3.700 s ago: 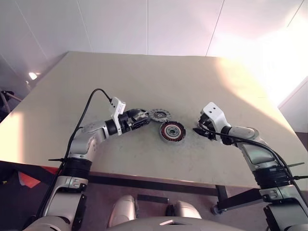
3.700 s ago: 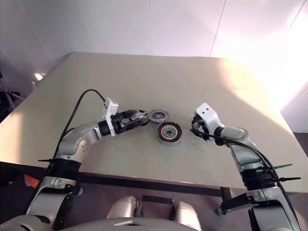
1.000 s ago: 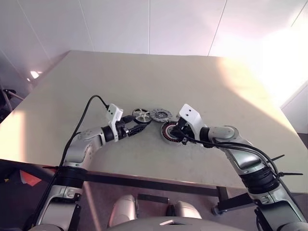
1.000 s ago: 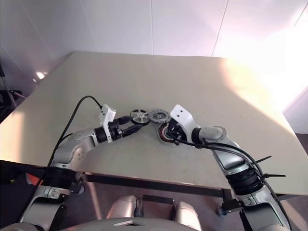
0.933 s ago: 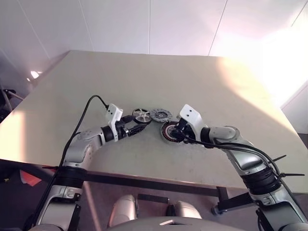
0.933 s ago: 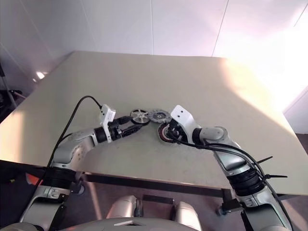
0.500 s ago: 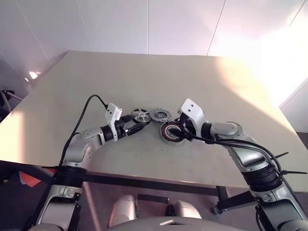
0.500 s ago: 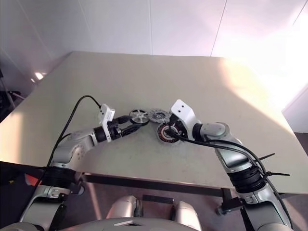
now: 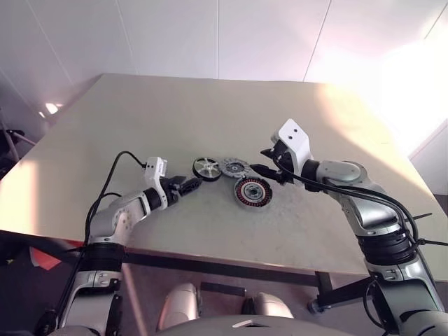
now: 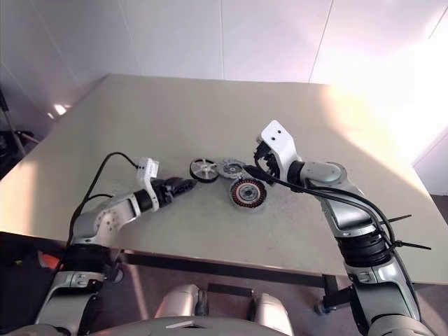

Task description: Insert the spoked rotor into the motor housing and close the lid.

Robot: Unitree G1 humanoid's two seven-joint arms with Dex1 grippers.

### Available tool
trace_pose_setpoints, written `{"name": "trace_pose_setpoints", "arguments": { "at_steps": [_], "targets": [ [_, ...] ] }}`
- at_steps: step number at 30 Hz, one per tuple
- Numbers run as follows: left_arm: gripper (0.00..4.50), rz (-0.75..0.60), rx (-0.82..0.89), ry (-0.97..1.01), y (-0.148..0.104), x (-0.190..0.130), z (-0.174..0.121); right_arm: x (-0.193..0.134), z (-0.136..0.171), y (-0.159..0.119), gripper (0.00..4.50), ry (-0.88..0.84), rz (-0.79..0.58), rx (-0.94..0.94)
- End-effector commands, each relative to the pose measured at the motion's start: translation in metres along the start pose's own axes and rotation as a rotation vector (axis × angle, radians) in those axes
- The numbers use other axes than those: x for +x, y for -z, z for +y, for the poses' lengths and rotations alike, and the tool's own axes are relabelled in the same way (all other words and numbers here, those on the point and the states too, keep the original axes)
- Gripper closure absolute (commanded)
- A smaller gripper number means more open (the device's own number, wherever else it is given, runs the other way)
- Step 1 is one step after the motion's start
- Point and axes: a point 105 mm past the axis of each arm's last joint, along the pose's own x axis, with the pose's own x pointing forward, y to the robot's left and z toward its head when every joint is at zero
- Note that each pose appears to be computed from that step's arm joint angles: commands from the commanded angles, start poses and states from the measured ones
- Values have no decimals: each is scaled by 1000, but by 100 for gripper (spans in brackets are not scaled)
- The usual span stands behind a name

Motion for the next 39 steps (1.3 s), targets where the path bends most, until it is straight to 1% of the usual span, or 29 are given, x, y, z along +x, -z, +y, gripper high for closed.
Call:
{"name": "trace_pose_setpoints", "arguments": {
  "at_steps": [1,4,9,10,11,13,15,17,27,30,32,39],
  "targets": [
    [31,-68,-159,-2,-12,10,1,-6,-7,-9,185,17,-24,-13],
    [31,-88,-246,-6,-13,15,3,-6,-6,-8,185,17,-22,-9],
    [31,-83,-346,-64,-8,22,13,-8,-7,-8,185,26,-21,-7],
    [71,-70,-356,-84,-4,24,17,-8,-8,-9,181,35,-21,-11],
    [93,-55,-361,-98,-1,26,18,-9,-9,-9,181,41,-22,-12],
    [157,-14,-354,-126,6,29,21,-9,-10,-13,181,45,-35,-8],
    [231,31,-337,-129,11,33,18,-9,-7,-16,181,40,-46,-11],
    [299,43,-331,-108,12,34,14,-8,-5,-17,181,38,-48,-15],
    [299,23,-335,-77,8,30,12,-6,-6,-17,181,52,-44,-17],
    [356,-5,-340,-60,4,27,12,-5,-8,-17,181,58,-43,-18],
    [406,-23,-339,-46,-1,23,12,-5,-10,-18,181,64,-45,-18],
    [406,-42,-331,-13,-8,9,9,-5,-16,-18,181,83,-46,-21]
  ]
}}
